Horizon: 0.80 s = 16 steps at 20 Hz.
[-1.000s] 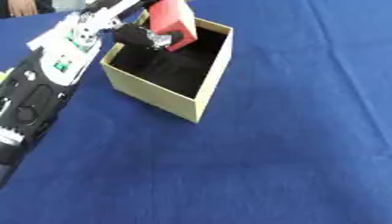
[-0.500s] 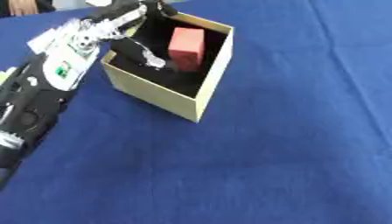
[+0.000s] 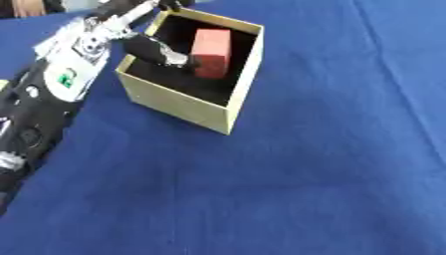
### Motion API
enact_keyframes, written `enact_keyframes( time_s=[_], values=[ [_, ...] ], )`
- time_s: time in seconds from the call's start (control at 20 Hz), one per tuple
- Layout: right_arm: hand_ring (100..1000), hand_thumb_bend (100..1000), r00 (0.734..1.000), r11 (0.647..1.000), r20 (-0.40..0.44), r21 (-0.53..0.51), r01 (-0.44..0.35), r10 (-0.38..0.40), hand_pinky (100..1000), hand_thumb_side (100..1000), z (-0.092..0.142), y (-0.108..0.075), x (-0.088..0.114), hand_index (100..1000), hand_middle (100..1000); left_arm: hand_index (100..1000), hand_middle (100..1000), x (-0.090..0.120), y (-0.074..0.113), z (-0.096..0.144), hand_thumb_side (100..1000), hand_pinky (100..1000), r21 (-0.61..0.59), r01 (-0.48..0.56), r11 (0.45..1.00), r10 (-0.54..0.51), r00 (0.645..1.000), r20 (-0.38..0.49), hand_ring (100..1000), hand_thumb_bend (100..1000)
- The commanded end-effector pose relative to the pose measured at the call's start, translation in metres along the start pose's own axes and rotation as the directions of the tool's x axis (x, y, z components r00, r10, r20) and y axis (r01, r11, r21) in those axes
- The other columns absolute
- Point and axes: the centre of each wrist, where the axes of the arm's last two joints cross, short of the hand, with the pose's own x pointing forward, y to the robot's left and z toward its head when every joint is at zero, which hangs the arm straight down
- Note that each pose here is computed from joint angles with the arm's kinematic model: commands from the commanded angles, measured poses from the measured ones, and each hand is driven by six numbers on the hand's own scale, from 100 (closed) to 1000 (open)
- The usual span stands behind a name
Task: Pick up objects on the table and place them in the box.
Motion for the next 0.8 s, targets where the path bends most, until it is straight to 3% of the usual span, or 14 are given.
enact_keyframes(
  time_s=[0.05,0.4,0.8],
  values=[
    [741,100,0.999,1.000,0.024,-0.003,-0.024,0.024,851,846,-0.004,-0.007,0.005,779,665,839,743,0.003,0.034,0.009,564,814,0.096,-0.020,0.995,0.019,1.000,0.005,773,666],
    [741,100,0.998,0.998,0.001,-0.012,-0.060,0.060,851,842,0.003,-0.013,0.002,779,665,855,758,-0.015,0.069,0.038,573,825,0.153,0.008,0.988,0.009,0.994,-0.109,786,693],
    [741,100,0.998,0.998,0.005,-0.015,-0.069,0.069,850,834,0.003,-0.015,0.002,779,665,879,783,-0.057,0.077,0.061,537,837,0.106,0.135,0.985,-0.093,0.939,-0.332,807,747]
  ],
)
